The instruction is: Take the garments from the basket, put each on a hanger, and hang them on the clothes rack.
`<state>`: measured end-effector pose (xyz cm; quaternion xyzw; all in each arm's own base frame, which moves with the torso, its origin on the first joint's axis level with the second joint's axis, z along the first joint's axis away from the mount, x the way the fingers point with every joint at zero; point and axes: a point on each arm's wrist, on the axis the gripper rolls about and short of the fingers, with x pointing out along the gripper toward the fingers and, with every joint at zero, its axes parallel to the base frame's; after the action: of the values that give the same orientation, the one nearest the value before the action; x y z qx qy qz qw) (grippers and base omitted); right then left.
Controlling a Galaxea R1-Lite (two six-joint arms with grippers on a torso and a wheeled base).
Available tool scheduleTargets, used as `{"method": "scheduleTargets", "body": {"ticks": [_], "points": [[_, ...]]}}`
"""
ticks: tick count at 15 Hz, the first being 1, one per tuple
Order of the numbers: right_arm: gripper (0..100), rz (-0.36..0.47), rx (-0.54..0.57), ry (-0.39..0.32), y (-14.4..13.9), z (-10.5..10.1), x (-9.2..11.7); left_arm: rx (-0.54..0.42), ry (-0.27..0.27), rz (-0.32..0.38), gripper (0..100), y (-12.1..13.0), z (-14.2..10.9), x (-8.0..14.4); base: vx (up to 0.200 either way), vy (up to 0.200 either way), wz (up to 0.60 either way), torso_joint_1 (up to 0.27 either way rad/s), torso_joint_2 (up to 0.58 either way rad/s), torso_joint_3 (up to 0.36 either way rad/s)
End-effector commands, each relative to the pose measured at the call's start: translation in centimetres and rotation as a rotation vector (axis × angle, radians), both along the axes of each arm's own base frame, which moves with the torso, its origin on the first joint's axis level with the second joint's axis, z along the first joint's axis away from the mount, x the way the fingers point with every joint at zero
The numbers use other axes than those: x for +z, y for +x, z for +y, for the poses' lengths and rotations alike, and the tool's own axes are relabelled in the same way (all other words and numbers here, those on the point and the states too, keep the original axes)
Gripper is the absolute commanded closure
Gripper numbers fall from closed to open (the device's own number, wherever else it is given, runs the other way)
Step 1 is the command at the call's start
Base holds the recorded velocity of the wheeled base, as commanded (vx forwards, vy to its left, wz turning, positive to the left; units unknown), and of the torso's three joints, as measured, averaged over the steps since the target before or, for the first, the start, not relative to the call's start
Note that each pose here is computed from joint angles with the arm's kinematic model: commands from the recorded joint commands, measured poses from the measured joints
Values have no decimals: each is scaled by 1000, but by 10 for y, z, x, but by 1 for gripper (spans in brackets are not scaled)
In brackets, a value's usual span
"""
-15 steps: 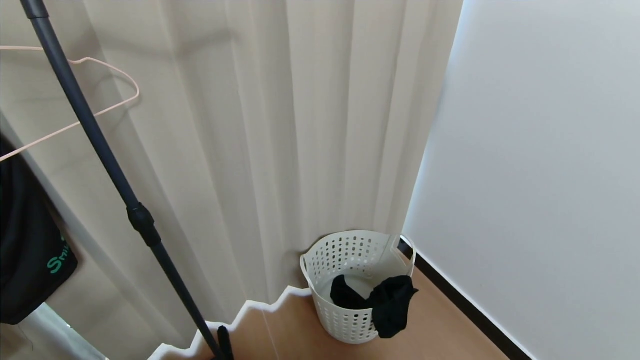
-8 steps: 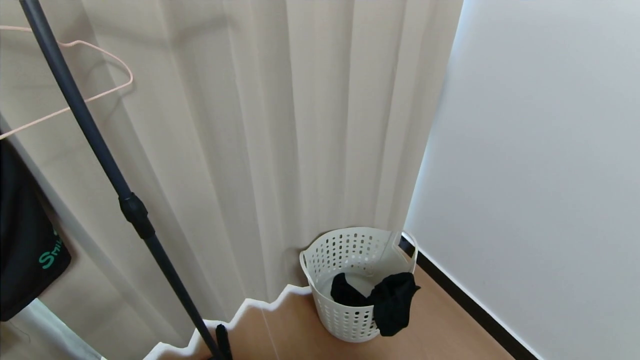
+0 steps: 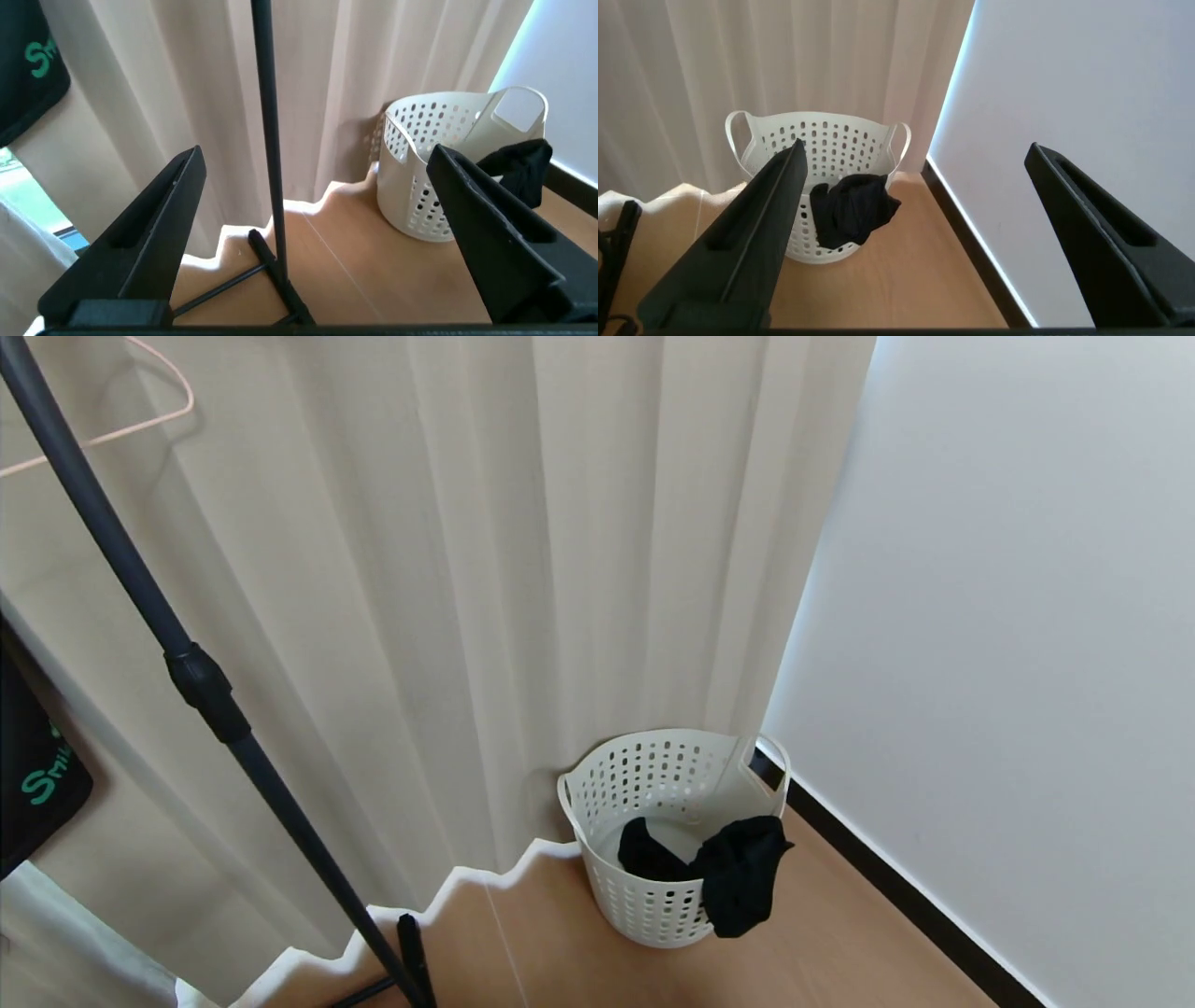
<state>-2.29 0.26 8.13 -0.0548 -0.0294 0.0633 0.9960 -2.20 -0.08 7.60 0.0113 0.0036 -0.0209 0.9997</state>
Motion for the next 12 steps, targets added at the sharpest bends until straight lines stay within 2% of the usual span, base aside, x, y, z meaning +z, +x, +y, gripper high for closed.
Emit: {"method": "scheduleTargets", "body": {"ticks": [1,12], "points": [[0,-2,1,0,0,0,0,0,0,2,0,0,0,0,0,0,0,-2,95,-110],[0,-6,-1,0,0,0,1,0,-1,2,0,0,0,0,0,0,0,4,13,-189]]}}
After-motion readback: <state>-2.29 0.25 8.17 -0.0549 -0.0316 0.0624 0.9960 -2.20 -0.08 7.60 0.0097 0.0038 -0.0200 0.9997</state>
